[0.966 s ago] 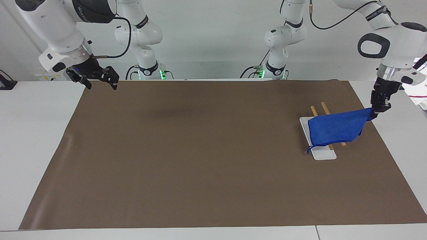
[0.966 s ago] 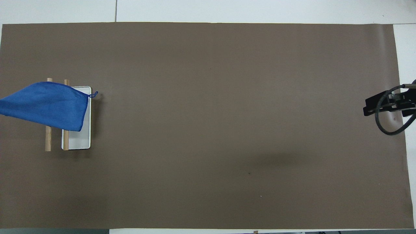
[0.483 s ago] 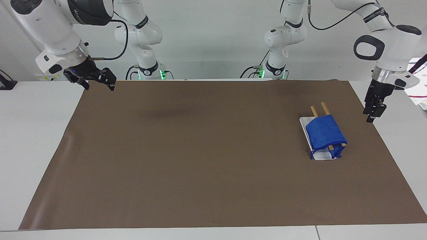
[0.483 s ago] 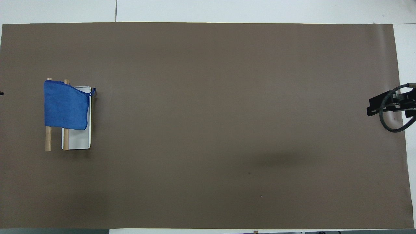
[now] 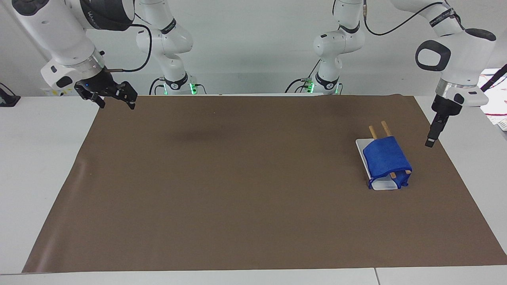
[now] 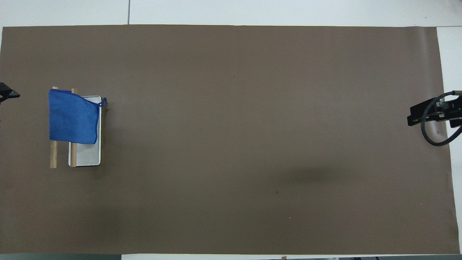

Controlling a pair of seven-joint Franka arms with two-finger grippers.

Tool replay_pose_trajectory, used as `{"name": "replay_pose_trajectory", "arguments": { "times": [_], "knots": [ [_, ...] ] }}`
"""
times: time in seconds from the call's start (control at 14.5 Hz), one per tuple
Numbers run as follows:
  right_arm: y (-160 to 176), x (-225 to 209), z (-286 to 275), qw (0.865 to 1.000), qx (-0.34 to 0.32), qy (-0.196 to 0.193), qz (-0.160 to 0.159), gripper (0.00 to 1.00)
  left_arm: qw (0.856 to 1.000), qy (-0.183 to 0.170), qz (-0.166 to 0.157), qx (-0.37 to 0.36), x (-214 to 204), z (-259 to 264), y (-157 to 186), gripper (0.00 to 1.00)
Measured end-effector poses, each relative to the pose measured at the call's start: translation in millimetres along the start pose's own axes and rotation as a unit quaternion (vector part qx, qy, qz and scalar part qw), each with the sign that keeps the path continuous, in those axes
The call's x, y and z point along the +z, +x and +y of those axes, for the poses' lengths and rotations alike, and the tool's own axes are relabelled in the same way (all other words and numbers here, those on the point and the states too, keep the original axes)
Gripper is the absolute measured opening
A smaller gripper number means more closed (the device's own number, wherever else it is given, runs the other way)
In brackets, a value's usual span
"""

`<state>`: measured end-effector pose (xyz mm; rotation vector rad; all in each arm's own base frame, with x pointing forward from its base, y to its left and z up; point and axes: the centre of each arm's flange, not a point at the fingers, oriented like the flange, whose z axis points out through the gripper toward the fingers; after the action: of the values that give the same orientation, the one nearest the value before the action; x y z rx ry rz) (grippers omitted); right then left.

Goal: Right arm passes towel to left arm to hang

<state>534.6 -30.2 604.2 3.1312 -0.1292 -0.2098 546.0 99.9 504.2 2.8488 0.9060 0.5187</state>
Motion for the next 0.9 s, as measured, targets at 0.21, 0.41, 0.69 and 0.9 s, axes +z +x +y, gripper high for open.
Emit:
{"name": "replay_pose_trajectory", "arguments": {
  "times": [0.21, 0.41, 0.69, 0.9],
  "knots": [
    [0.1, 0.6, 0.9, 1.000, 0.001, 0.000, -0.001, 1.00, 0.994, -0.008, -0.020, 0.108, -8.3, 44.7, -15.8, 1.00],
    [0.1, 0.5, 1.4, 1.000, 0.001, -0.001, 0.000, 1.00, 0.977, -0.009, -0.056, 0.204, -30.7, 85.3, -14.7, 1.00],
    [0.4, 0.3, 2.1, 1.000, 0.000, -0.002, 0.001, 1.00, 0.960, -0.002, -0.104, 0.262, -61.4, 112.9, -5.0, 1.00],
    [0.5, 0.3, 2.2, 1.000, 0.000, -0.002, 0.001, 1.00, 0.945, 0.007, -0.144, 0.292, -75.1, 112.1, -8.3, 1.00]
  ]
}}
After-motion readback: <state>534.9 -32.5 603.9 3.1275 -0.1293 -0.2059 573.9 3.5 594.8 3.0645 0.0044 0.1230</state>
